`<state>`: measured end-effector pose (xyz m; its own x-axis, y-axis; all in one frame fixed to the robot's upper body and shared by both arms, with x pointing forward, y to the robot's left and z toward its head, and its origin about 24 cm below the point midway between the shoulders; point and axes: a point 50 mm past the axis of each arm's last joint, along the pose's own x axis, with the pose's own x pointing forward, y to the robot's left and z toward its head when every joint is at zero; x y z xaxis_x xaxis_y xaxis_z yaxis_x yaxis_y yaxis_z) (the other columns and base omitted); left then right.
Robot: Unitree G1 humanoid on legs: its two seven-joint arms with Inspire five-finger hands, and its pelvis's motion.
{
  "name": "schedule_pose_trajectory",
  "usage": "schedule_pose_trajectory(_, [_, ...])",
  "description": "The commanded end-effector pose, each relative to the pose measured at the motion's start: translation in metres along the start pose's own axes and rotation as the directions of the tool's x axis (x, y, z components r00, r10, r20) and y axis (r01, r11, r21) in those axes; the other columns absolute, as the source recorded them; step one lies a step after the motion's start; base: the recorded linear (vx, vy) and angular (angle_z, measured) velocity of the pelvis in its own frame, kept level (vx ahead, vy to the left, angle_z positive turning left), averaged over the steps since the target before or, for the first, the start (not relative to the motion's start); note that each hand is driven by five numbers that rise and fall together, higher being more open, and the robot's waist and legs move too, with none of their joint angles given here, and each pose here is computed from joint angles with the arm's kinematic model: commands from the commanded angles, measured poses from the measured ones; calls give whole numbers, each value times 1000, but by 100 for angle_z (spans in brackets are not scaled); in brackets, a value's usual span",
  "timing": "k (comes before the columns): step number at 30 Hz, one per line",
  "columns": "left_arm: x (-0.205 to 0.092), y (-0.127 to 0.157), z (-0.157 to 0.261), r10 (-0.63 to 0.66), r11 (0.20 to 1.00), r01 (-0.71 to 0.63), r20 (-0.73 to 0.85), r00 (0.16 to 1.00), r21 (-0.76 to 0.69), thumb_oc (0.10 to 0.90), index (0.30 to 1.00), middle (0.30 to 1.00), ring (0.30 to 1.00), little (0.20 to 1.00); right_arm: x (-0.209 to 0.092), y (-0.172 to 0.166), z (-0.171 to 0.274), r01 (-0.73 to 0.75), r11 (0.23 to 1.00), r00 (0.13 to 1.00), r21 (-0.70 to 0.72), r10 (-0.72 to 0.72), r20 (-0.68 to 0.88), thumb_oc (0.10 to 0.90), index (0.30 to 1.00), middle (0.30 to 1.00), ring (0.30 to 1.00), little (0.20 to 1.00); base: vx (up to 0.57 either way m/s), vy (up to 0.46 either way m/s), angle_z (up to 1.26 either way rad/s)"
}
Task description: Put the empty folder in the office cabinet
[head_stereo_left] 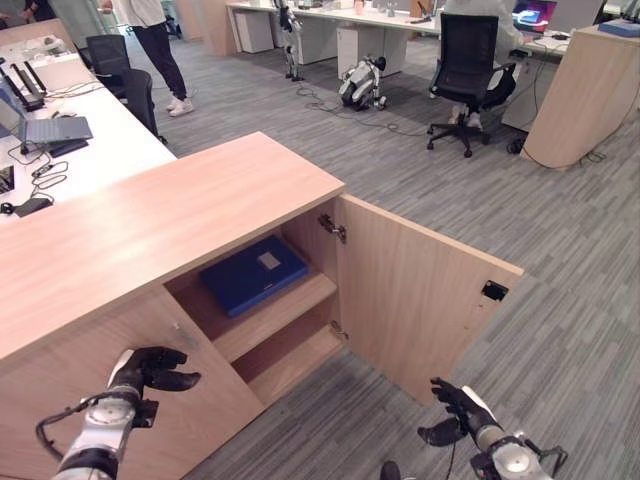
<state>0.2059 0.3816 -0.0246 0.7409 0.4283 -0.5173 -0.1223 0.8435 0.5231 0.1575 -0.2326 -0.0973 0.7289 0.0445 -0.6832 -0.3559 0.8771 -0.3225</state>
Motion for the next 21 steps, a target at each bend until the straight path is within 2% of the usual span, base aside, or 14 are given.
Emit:
schedule_pose_trajectory(1, [5,51,89,218,976,-207,306,927,-69,800,900,900,900,900,8,-5,45,-6,1000,976,14,3,218,800,900,900,900,900,56,83,-3])
schedule_pose_trajectory(7, [3,73,98,294,956,-274,306,906,-107,800,900,900,900,900,7,-4,40,-10,1000,980,5,9,201,800,900,900,900,900,27,82,-2])
schedule_pose_trajectory(10, [2,72,101,306,951,-275,315,899,-138,800,900,900,900,900,7,-2,38,-10,1000,982,6,9,189,800,900,900,900,900,-7,59,-3])
schedule_pose_trajectory(12, [3,59,105,284,956,-239,350,892,-168,800,900,900,900,900,8,-1,38,-3,1000,983,17,0,186,800,900,900,900,900,-34,89,-3])
schedule_pose_trajectory(15, [-2,18,112,188,975,-110,453,872,-194,800,900,900,900,900,10,0,38,14,999,983,43,-22,180,800,900,900,900,900,-37,52,3])
schedule_pose_trajectory(16, [-2,18,111,188,975,-110,451,873,-194,800,900,900,900,900,9,0,37,14,999,984,42,-21,179,800,900,900,900,900,-54,50,-1])
schedule_pose_trajectory(17, [-12,-25,99,64,981,36,495,867,-190,800,900,900,900,900,12,1,36,30,997,986,65,-41,161,800,900,900,900,900,-38,35,1])
schedule_pose_trajectory(18, [-12,-25,99,64,981,36,494,867,-190,800,900,900,900,900,12,1,36,30,997,986,65,-40,161,800,900,900,900,900,-101,62,0])
schedule_pose_trajectory(19, [-23,-61,96,-34,961,174,530,847,-217,800,900,900,900,900,15,2,41,39,996,984,83,-53,169,800,900,900,900,900,-95,41,3])
schedule_pose_trajectory(21, [-35,-88,92,-123,934,286,559,820,-213,800,900,900,900,900,17,-1,45,56,994,982,97,-73,177,800,900,900,900,900,-115,52,-5])
